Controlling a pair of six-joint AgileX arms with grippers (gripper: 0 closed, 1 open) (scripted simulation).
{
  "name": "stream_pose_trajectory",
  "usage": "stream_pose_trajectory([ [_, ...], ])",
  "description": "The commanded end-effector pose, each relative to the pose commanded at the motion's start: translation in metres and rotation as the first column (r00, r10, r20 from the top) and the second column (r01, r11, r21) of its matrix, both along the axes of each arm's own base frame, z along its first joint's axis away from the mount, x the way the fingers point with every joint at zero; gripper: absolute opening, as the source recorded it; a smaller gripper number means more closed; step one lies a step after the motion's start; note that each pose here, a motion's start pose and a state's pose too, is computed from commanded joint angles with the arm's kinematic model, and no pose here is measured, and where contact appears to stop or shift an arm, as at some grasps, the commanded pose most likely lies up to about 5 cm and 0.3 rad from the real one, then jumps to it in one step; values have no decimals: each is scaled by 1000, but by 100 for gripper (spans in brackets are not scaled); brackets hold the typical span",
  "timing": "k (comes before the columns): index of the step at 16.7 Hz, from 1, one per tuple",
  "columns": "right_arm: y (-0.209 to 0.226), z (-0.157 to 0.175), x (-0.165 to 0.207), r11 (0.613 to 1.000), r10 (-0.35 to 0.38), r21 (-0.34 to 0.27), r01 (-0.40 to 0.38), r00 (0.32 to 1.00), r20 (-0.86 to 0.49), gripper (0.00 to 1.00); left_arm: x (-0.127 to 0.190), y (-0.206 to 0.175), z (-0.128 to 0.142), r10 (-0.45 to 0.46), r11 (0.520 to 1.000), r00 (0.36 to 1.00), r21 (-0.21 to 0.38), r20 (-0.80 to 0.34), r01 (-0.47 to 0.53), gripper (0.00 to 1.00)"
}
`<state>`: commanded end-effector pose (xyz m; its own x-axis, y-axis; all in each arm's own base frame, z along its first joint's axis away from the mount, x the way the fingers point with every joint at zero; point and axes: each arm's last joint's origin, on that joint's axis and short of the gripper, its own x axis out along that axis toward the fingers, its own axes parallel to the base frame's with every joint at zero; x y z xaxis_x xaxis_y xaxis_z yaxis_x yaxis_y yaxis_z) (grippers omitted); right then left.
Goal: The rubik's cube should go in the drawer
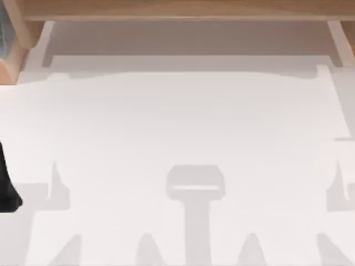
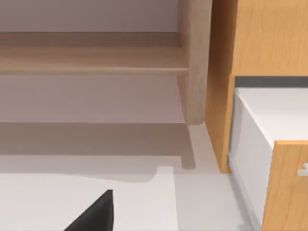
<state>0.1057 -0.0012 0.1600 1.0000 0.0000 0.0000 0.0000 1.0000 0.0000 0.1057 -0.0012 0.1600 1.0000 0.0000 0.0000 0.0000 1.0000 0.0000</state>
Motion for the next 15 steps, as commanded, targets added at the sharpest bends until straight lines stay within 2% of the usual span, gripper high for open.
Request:
stream_pose_trajectory([
  [3,0,3,0,1000,1,0,-1,1000,0,100,0,0,0,0,1000,1000,0,0,0,100],
  [6,4,27,2,1000,4,0,-4,1000,4,100,0,0,0,0,1000,1000,0,0,0,100],
  [11,18,114,28,1000,0,-3,0,1000,2,100,0,0,0,0,1000,1000,0,0,0,100],
  [15,49,189,87,1000,-6,-8,6,1000,-10,100,0,0,0,0,1000,1000,0,0,0,100],
])
